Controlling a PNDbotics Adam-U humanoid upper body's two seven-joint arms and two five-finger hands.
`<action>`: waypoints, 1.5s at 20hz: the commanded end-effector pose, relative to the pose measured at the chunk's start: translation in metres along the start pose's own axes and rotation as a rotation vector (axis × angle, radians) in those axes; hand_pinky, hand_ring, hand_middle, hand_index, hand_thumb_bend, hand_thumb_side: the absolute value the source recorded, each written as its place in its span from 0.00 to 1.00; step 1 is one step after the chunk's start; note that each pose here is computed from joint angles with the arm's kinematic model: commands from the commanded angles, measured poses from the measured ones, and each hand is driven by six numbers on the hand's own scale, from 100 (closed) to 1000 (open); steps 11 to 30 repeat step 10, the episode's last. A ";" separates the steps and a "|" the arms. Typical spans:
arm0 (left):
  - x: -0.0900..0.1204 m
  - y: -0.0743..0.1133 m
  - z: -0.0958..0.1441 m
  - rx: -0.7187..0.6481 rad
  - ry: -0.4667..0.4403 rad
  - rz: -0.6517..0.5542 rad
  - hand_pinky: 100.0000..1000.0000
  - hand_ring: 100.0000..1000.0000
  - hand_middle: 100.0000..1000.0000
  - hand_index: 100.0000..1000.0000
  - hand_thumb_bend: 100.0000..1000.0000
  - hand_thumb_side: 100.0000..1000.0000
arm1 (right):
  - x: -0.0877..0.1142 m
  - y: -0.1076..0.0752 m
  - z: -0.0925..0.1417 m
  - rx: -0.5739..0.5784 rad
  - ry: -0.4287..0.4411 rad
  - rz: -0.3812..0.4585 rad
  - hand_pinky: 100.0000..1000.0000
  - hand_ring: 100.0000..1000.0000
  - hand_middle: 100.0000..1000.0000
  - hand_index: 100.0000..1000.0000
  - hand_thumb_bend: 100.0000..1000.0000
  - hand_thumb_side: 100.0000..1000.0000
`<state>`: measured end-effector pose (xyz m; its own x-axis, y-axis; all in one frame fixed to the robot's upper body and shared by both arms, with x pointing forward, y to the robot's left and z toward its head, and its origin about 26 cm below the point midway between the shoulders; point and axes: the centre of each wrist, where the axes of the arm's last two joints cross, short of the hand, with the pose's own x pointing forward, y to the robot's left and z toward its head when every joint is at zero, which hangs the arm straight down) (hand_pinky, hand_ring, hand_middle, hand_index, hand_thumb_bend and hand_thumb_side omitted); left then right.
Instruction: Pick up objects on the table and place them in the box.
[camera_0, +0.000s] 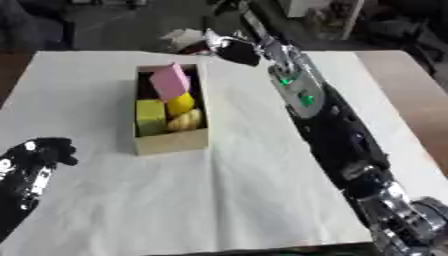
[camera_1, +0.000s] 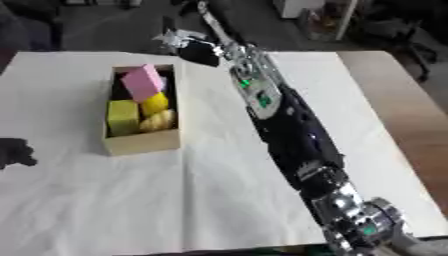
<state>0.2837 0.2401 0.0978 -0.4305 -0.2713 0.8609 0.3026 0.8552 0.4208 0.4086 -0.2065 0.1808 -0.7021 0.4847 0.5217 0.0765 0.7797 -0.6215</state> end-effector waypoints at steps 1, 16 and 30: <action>0.004 0.009 0.000 0.014 -0.007 -0.038 0.76 0.57 0.57 0.71 0.00 0.67 | 0.023 -0.028 0.020 -0.070 -0.074 -0.140 0.76 0.61 0.62 0.87 0.00 0.53; 0.002 0.010 0.000 0.026 -0.004 -0.042 0.76 0.57 0.57 0.71 0.00 0.67 | 0.016 -0.012 0.120 -0.023 0.059 -0.372 0.74 0.55 0.56 0.86 0.00 0.62; 0.002 0.010 0.000 0.026 -0.004 -0.042 0.76 0.57 0.57 0.71 0.00 0.67 | 0.016 -0.012 0.120 -0.023 0.059 -0.372 0.74 0.55 0.56 0.86 0.00 0.62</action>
